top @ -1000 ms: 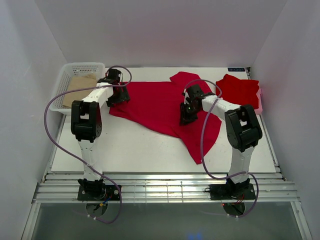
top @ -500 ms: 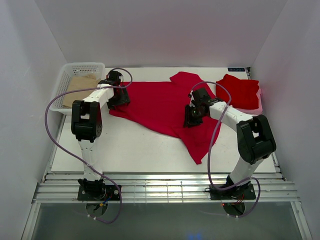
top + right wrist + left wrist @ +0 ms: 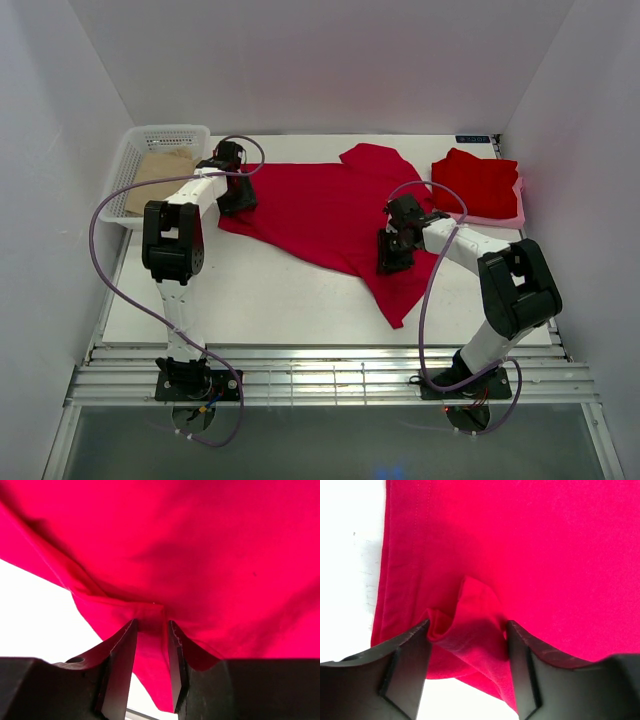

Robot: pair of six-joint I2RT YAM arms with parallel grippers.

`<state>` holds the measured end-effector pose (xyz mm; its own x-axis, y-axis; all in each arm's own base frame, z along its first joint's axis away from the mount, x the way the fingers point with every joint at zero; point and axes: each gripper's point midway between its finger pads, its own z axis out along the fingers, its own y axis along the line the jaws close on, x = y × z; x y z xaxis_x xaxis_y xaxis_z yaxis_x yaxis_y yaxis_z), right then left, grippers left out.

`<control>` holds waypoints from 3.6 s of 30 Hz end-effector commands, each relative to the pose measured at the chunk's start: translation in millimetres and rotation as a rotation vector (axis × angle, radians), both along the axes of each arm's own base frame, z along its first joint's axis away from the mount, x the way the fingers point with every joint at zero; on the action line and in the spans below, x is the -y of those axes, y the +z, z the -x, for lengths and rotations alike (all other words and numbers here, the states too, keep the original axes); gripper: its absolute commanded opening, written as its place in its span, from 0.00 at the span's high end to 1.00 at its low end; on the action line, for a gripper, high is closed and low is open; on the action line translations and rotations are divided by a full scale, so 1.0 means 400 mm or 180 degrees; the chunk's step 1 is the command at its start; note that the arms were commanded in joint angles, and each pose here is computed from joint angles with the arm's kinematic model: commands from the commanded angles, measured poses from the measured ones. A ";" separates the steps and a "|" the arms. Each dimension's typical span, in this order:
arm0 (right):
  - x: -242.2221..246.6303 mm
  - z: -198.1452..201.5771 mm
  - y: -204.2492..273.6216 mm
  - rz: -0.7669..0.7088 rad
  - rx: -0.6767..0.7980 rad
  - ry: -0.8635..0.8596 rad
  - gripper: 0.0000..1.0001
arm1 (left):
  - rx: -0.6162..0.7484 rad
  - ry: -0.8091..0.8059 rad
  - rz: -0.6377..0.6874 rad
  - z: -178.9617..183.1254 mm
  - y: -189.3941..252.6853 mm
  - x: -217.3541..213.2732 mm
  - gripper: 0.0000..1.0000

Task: Fold and stack the t-shirts
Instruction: Flatten out the tshirt

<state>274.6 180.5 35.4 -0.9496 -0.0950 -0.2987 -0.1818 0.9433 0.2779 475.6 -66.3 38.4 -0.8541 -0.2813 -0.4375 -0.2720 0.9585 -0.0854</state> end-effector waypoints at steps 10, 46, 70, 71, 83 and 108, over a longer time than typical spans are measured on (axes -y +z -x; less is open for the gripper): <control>-0.026 0.003 0.014 -0.0227 0.0135 0.0053 0.83 | 0.0421 -0.0074 0.0041 0.032 0.161 0.012 1.00; -0.088 0.356 0.028 -0.0340 -0.0346 0.1013 0.92 | -0.0565 0.0237 -0.0348 0.516 0.110 -0.090 0.32; -0.007 0.116 0.201 0.0395 0.0760 -0.0003 0.92 | -0.0464 0.0203 -0.0205 0.289 0.046 -0.028 0.86; 0.005 0.096 0.190 0.0425 0.0718 -0.0123 0.92 | -0.0454 0.0195 -0.0209 0.286 0.040 -0.027 0.88; 0.101 -0.056 0.022 0.0791 0.0427 -0.0460 0.92 | -0.0625 0.0214 -0.0389 0.289 -0.032 -0.049 1.00; 0.219 -0.298 -0.121 0.0932 0.0034 -0.0566 0.92 | -0.0497 0.0163 -0.0421 0.063 -0.075 -0.055 1.00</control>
